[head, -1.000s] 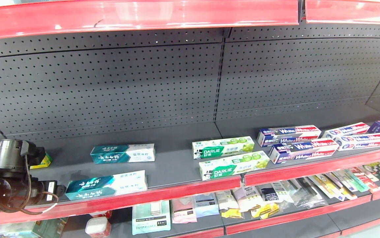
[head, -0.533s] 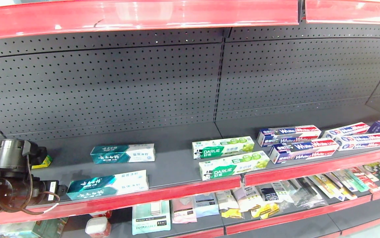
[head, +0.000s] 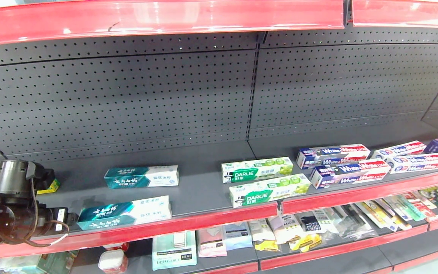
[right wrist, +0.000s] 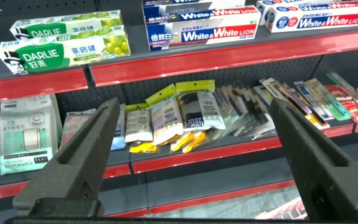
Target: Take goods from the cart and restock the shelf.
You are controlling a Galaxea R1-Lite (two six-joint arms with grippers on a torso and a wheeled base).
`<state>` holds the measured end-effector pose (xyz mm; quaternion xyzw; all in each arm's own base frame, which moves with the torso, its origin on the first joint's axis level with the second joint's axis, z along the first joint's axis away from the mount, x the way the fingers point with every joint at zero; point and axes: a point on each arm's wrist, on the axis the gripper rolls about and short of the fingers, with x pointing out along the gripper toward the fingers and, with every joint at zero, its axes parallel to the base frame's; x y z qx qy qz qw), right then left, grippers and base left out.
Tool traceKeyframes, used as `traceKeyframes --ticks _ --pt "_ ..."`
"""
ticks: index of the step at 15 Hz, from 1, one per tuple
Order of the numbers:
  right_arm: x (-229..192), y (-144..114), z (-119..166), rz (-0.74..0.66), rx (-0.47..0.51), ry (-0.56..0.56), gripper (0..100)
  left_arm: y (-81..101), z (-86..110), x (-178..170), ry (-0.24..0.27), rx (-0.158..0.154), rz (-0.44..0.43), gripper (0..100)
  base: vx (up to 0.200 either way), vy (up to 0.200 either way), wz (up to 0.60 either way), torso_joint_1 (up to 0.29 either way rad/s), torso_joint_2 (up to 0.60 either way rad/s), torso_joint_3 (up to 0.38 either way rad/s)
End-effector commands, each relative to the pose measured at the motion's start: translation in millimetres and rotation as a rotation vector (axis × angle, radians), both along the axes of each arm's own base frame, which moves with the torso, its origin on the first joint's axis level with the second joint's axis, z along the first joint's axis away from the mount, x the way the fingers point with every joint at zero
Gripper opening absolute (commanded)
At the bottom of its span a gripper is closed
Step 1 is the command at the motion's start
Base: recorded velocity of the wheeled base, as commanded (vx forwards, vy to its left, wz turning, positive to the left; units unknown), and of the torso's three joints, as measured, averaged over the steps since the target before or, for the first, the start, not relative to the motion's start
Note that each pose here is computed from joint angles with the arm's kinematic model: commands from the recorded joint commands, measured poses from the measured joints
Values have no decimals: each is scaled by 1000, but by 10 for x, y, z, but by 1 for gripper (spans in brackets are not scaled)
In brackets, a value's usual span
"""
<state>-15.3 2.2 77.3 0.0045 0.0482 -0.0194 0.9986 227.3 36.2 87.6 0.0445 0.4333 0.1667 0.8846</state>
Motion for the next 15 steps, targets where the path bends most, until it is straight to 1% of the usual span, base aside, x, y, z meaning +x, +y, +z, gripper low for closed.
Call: traceKeyframes --ticks 1,7,11,15 --pt "1 0 0 0 0 2 100 1 5 0 -2 1 1 100 0 0 0 0 0 0" --pt "1 0 0 0 0 2 100 -1 10 11 -5 2 0 100 0 0 0 0 0 0" --pt "1 0 0 0 0 2 100 -50 10 18 -6 0 -19 100 0 0 0 0 0 0" --pt "1 0 0 0 0 2 100 -61 10 20 -6 0 -24 100 0 0 0 0 0 0"
